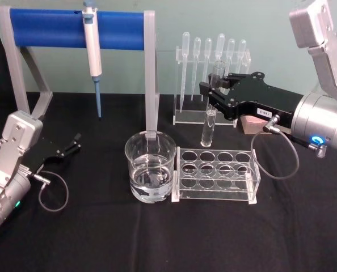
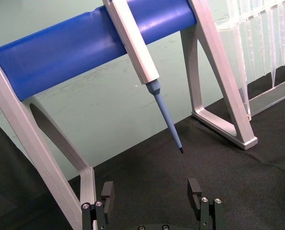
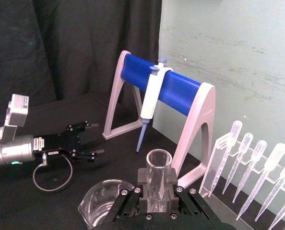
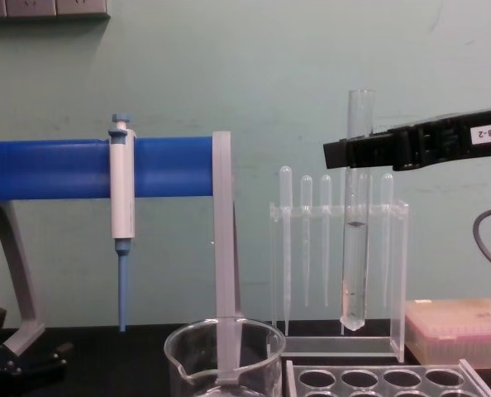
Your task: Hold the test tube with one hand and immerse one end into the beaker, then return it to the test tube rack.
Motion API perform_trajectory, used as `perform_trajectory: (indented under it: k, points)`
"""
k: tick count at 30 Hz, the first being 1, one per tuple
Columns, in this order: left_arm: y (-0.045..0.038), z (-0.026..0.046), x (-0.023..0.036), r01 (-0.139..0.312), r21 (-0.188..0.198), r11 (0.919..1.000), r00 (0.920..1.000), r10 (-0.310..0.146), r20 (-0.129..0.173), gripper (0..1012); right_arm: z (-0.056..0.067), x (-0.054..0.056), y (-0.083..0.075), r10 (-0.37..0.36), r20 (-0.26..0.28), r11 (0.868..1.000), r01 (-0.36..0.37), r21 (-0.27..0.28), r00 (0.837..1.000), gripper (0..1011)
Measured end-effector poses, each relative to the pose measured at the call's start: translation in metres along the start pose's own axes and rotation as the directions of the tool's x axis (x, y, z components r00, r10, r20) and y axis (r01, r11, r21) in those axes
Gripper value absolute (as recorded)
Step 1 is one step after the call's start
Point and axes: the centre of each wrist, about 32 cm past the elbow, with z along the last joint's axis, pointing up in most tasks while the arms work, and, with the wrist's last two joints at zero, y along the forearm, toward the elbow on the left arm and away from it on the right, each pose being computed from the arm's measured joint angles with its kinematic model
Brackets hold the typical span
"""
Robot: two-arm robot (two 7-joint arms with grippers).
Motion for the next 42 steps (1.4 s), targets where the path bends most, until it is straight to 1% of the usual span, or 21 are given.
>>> perform_trajectory:
  k: [42]
  points:
    - [0.0, 0.0, 0.0, 0.0, 0.0, 1.0, 1.0, 0.0, 0.0, 1000, 0.0, 0.0, 0.0, 0.0, 0.0, 1.0, 0.0, 0.0, 1.0, 227]
